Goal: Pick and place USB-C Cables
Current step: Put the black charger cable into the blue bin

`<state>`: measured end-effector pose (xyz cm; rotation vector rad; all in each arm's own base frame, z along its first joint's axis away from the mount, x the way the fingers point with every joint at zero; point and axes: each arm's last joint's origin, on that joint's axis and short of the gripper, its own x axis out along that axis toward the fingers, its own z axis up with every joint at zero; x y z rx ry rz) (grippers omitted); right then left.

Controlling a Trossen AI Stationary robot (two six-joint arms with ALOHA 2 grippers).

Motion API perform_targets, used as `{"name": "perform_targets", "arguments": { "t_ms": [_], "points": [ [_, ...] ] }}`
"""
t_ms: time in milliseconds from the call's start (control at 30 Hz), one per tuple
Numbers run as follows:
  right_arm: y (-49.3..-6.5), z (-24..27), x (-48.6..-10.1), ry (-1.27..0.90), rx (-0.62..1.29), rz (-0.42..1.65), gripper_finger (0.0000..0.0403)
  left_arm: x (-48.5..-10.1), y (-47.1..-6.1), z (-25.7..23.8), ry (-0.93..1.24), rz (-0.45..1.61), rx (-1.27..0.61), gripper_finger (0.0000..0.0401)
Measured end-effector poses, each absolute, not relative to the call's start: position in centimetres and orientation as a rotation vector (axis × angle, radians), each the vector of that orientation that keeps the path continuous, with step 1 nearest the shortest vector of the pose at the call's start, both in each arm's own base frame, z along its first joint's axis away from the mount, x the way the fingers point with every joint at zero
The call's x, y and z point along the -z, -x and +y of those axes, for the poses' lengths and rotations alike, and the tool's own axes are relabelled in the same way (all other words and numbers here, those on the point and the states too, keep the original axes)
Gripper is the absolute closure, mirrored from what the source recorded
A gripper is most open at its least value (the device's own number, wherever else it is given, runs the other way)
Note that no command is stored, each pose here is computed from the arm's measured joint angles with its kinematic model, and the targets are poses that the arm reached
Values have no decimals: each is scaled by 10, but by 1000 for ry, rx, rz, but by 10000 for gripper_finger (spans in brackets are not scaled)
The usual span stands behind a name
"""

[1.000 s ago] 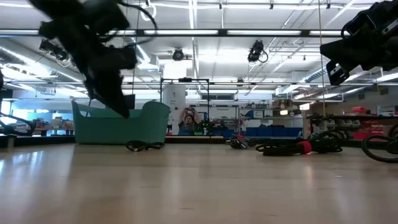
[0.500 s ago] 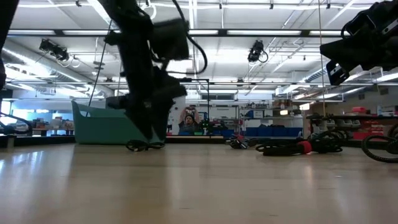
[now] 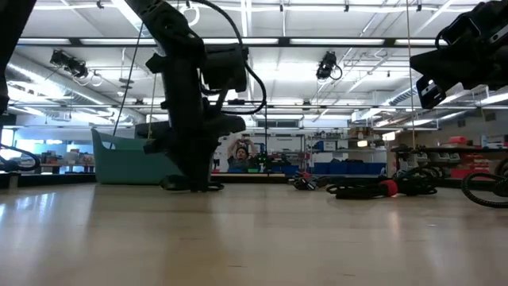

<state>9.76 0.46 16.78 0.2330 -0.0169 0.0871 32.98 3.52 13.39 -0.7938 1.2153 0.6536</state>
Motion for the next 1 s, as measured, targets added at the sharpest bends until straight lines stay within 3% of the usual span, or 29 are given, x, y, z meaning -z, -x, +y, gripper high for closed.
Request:
{"name": "perform_targets", "arguments": {
  "t_ms": [133, 233, 467, 733, 1000],
  "points": [
    [-98, 5, -168, -233, -87, -17, 390, -155, -316, 41, 831, 1225, -651, 382],
    [-98, 5, -168, -233, -87, -17, 390, -196, -303, 51, 836, 1092, -665, 382],
    [-98, 5, -168, -233, -86, -18, 390, -271, -248, 100, 695, 700, -920, 382],
    [-98, 4, -168, -233, -83, -18, 390, -253, -220, 180, 675, 585, -1134, 382],
    [-98, 4, -168, -233, -79, -19, 390, -219, -229, 196, 785, 646, -1125, 359]
  ]
}}
